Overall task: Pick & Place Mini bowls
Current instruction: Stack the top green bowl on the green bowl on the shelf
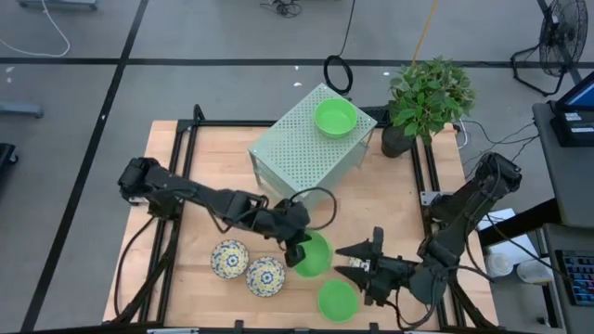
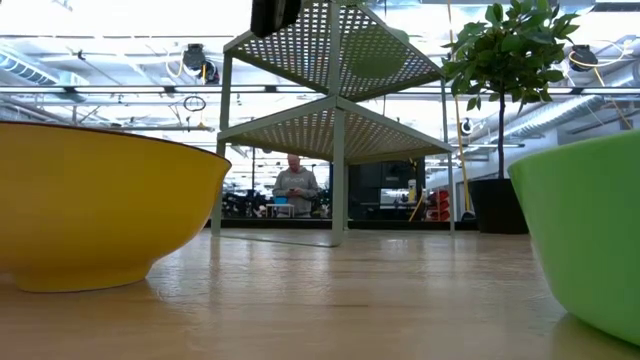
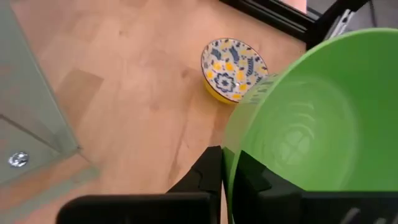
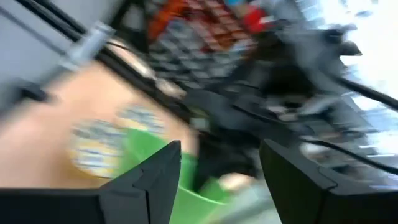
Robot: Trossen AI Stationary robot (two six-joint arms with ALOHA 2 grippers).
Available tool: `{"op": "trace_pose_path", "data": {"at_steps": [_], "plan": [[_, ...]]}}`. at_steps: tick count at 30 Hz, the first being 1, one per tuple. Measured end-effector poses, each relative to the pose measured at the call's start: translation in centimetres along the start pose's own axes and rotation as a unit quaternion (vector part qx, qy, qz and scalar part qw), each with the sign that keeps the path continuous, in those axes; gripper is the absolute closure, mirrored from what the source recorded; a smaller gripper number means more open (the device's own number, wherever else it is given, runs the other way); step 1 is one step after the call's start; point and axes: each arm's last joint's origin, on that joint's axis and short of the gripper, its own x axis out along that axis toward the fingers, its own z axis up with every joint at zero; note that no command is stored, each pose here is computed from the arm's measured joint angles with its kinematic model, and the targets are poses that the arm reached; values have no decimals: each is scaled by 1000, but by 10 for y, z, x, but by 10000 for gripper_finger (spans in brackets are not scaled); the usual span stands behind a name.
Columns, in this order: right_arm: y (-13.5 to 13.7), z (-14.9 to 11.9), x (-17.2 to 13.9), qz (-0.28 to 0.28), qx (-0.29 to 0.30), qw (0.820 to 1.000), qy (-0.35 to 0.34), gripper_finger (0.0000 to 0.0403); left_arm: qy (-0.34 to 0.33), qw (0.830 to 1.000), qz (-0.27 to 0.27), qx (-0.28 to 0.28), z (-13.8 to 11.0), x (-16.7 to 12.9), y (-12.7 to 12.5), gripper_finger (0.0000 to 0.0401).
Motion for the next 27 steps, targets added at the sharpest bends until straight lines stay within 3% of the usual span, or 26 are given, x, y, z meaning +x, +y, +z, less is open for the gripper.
{"op": "trace_pose_path", "data": {"at_steps": [2,4,6,9,14,19,27], "plan": [[-9,5,4,99,66,993,4,193,15,1000,-11,-5,1,0,4,384],[-22,6,13,193,127,972,31,193,23,999,-22,-6,1,0,4,392],[-31,3,22,227,142,961,67,193,23,999,-24,-5,1,0,4,395],[-38,-7,30,227,103,963,99,193,27,999,-27,-3,1,0,4,386],[-48,-12,39,250,85,960,92,193,62,997,-49,9,-3,0,4,391],[-36,-21,57,264,32,958,107,193,102,990,-78,56,-10,-1,1,388],[-7,-30,81,268,-67,955,104,193,175,972,-67,145,-24,-4,9,393]]}}
